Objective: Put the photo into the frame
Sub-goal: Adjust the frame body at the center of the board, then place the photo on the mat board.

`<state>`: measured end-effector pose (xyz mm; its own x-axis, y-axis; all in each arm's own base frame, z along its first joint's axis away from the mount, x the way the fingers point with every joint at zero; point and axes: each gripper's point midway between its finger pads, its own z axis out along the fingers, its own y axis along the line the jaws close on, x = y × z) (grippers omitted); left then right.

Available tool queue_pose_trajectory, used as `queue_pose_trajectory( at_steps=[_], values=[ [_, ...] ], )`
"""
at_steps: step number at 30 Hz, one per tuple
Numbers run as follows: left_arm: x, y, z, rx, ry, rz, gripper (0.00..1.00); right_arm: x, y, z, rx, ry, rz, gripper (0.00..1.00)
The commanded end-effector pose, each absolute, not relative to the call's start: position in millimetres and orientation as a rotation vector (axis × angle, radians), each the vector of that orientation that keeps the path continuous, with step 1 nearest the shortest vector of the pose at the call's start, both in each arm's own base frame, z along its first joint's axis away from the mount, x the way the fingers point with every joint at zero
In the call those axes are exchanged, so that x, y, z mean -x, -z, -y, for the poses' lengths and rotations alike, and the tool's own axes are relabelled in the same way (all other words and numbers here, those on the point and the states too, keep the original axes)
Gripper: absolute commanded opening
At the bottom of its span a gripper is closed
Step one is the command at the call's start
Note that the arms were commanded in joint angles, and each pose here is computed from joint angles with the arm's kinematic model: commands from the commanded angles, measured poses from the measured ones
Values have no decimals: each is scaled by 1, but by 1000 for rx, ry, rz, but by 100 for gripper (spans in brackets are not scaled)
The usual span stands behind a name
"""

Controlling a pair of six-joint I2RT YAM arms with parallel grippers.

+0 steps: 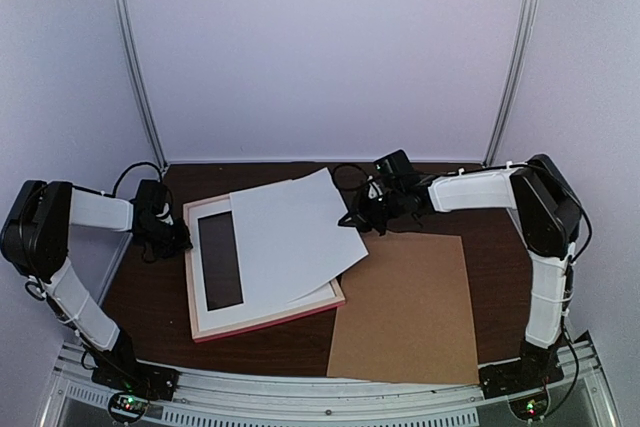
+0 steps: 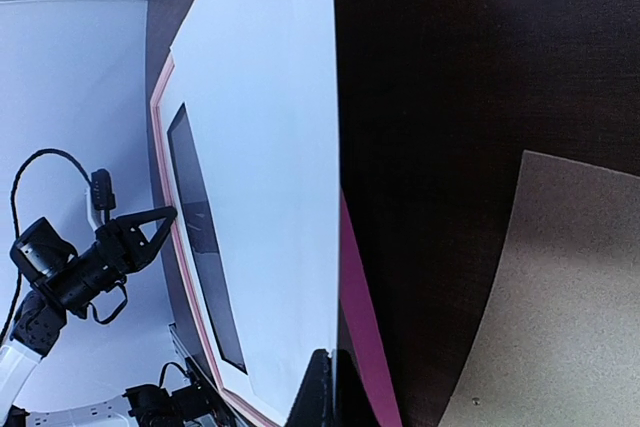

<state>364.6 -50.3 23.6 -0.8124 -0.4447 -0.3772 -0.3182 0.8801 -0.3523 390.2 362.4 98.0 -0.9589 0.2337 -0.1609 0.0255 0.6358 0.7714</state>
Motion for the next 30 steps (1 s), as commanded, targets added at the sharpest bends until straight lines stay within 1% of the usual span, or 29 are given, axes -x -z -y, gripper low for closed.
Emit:
queue_pose_trajectory(
  at_steps=[1,8,20,30],
  values=[
    [-367,-35,63,486,480,-2583,0,-392,-108,-377,-139,-1293,-2588,0],
    [-355,-37,76,420,555,-2610,0,-386,-113,-394,-86,-1365,-2585,0],
    [-346,-40,105,412,606,-2605,0,-370,-97,-393,-93,-1346,-2633,0],
    [-340,-46,106,465,565,-2569,16,-361,-101,-393,-196,-1396,-2596,0]
  ],
)
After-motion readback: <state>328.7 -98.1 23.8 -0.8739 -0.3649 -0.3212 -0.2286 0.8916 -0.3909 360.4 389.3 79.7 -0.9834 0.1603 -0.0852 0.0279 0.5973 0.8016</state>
